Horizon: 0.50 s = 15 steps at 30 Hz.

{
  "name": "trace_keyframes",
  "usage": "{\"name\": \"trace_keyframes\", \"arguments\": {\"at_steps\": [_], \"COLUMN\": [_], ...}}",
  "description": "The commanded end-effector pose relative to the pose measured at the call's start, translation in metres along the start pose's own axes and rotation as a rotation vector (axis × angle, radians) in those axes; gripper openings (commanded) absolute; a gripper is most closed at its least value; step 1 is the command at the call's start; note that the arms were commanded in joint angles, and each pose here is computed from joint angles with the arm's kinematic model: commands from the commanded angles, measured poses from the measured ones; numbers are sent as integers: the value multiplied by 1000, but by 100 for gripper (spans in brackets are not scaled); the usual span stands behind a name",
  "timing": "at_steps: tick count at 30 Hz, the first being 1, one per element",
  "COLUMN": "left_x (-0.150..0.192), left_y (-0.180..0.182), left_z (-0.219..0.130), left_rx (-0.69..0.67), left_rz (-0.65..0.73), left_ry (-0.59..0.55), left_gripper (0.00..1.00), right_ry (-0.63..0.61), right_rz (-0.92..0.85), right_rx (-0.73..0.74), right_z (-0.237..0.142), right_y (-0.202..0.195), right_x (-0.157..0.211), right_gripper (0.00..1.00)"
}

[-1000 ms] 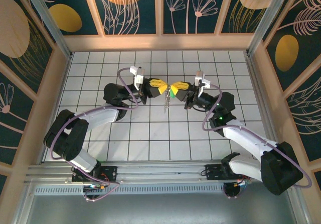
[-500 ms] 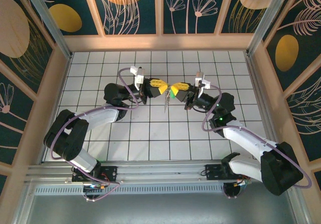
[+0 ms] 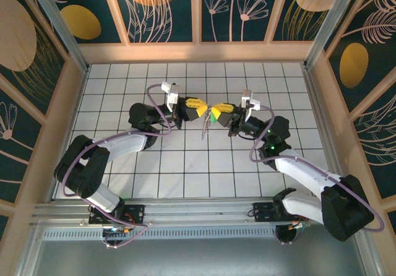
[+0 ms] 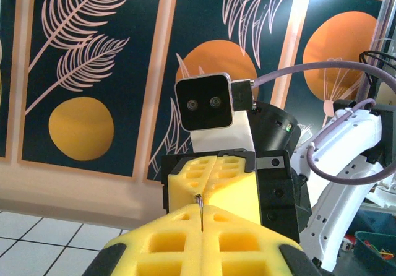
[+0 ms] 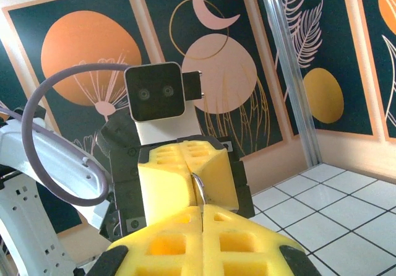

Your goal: Put the keys on the keyring

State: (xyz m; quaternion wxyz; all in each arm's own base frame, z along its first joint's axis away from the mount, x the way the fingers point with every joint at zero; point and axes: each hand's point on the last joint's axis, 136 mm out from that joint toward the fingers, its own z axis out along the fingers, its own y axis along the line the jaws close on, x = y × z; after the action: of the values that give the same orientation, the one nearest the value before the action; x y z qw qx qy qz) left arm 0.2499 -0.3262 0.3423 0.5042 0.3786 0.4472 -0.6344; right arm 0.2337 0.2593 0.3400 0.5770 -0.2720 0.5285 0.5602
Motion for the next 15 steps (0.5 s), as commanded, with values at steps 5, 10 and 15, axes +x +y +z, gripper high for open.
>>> {"name": "trace_keyframes", "arguments": {"at_steps": [5, 10, 15], "left_x": [-30, -32, -35], "left_y": [-18, -19, -20], "left_z": [0, -3, -5], "left_rx": [21, 4, -5], "left_rz": [130, 145, 165], "left_ry": [-86, -108, -126], "left_gripper": [0, 0, 0], "right_ry": [-8, -9, -19], "right_rz": [31, 68, 103], "right_rx": [-6, -34, -30], "right_z": [-6, -4, -4], "right_y": [1, 3, -1], "right_x": [1, 1, -3], "right_gripper": [0, 0, 0]}}
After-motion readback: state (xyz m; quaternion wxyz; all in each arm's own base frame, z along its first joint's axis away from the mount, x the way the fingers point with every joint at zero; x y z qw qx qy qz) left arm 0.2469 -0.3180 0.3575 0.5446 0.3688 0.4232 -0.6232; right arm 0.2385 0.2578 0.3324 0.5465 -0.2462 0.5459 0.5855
